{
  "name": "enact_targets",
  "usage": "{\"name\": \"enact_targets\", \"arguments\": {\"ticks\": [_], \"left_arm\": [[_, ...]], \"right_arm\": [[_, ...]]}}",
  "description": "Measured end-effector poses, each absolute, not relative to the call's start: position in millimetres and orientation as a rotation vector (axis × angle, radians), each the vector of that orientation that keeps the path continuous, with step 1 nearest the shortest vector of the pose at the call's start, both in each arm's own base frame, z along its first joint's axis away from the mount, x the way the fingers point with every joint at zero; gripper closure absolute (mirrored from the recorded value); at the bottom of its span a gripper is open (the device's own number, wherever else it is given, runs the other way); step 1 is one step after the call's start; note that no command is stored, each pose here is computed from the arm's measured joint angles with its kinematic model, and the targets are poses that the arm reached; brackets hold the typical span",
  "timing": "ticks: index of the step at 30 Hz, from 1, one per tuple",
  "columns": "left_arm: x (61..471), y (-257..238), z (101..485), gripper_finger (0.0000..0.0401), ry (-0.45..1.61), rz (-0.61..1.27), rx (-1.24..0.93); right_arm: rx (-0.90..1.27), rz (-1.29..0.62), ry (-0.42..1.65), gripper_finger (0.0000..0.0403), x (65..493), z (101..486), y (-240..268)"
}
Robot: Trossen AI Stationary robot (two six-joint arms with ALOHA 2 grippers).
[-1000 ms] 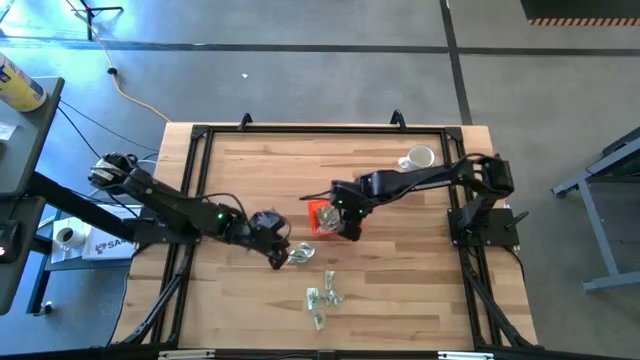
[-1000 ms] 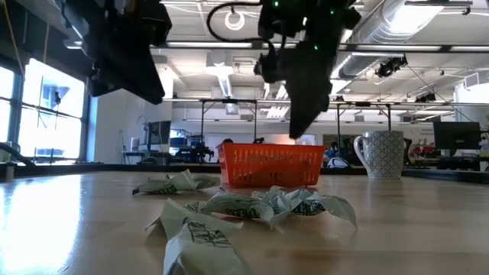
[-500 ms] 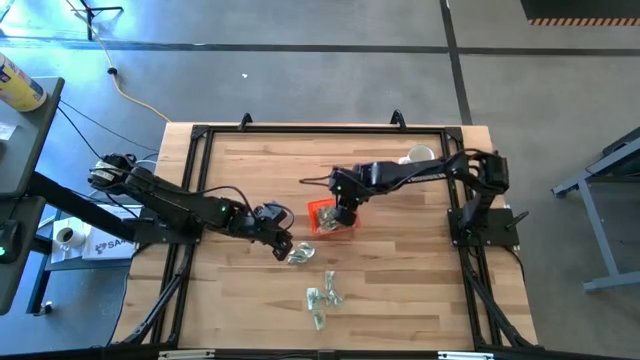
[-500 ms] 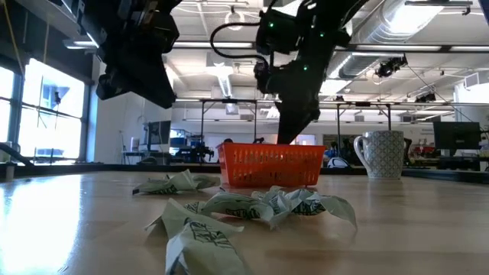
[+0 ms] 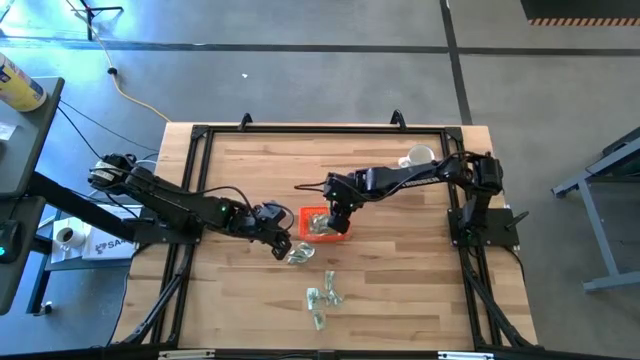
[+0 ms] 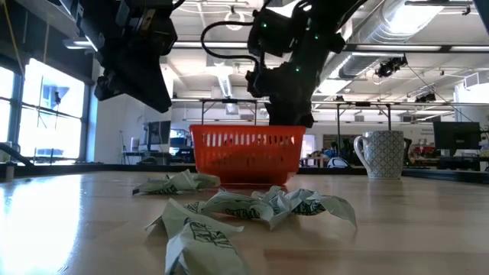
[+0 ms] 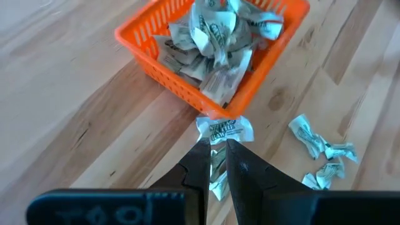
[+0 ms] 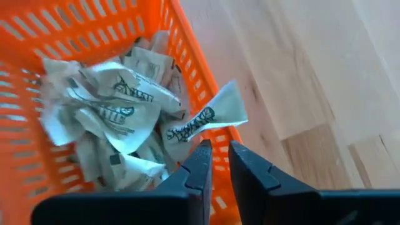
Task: Pick and place Stevia / Truvia into bins
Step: Put the stevia packet into the orange bin
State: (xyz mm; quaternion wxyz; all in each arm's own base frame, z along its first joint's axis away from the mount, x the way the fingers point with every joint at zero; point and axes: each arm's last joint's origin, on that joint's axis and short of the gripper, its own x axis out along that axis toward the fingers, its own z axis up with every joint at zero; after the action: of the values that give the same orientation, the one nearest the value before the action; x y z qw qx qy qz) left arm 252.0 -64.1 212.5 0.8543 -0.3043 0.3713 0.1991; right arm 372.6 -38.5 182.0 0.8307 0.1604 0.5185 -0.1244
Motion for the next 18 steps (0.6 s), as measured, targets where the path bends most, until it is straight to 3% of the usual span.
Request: {"name": "enact_targets", "arguments": {"ticks": [10,18], "left_arm": [[250,-64,211,0.0316,0.807,0.42,-0.61],[249,-63,210,0.0316,0.825,0.421,-0.593]], "right_arm": [[0.281,-0.24,1.033,0.0337,388,213,-20],[0.251,-0.302,1.091,0.0363,384,192,-21]]}}
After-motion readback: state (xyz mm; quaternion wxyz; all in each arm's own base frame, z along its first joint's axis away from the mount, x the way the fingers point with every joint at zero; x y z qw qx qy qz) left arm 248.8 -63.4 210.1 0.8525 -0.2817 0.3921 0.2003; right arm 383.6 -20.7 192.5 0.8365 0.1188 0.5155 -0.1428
